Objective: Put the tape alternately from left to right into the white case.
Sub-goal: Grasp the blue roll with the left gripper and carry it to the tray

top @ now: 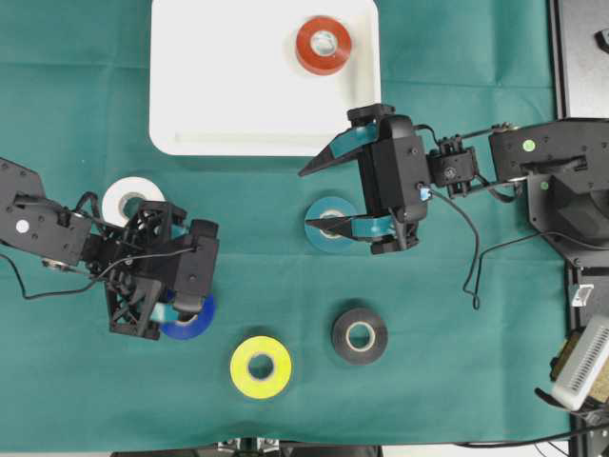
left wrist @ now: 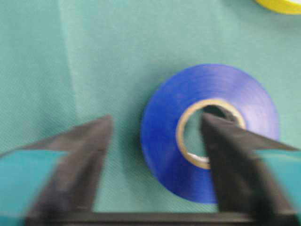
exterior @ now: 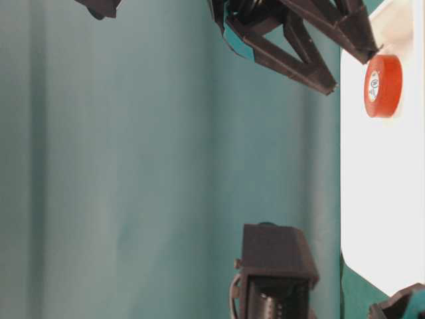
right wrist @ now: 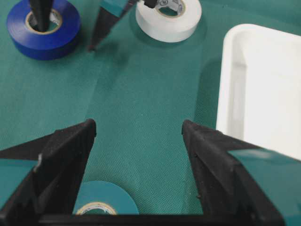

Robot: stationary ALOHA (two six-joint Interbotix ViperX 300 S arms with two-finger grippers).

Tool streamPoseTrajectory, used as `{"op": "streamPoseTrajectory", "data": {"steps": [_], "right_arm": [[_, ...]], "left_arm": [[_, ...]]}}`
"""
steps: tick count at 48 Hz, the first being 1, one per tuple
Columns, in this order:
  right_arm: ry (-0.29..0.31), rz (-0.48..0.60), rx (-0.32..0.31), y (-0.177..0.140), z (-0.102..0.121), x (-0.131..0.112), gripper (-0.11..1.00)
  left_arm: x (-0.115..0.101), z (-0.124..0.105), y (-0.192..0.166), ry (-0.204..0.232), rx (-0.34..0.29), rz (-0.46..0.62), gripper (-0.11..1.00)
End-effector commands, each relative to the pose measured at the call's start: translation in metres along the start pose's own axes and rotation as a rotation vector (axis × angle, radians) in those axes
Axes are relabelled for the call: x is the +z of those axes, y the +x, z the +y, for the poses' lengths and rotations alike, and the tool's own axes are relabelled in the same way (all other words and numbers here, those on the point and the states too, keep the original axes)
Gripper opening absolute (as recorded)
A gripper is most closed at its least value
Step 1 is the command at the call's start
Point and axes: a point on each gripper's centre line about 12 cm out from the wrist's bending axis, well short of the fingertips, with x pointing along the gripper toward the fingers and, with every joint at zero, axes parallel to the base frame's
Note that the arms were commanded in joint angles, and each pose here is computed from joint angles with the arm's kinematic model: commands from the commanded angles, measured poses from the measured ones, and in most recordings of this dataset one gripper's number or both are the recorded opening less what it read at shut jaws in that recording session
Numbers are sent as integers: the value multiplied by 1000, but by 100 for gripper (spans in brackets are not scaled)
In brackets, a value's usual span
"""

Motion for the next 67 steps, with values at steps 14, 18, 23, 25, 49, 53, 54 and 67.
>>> {"op": "streamPoseTrajectory", "data": {"steps": [14,18,23,25,49,53,54,67], "right_arm": [[2,-24,4,-1,1,7,78],[2,-24,4,-1,1,7,78],[2,-24,4,-1,1,7,78],[2,-26,4,-1,1,8,78],[1,-27,7,-1,2,7,78],[0,-30,9,-1,3,8,78],[0,-29,9,-1,3,7,78],[0,-32,10,-1,3,8,78]], "left_arm": [[9,-3,-8,5,-7,-35,-3],[10,-3,-8,5,-8,-38,-3],[13,-4,-10,5,-10,-44,-3],[16,-5,-12,6,-12,-54,-3],[43,-20,-53,32,-38,-106,-3],[42,-18,-54,33,-34,-93,-3],[42,-17,-55,32,-31,-93,-3],[46,11,-60,-20,14,-108,-3]]}}
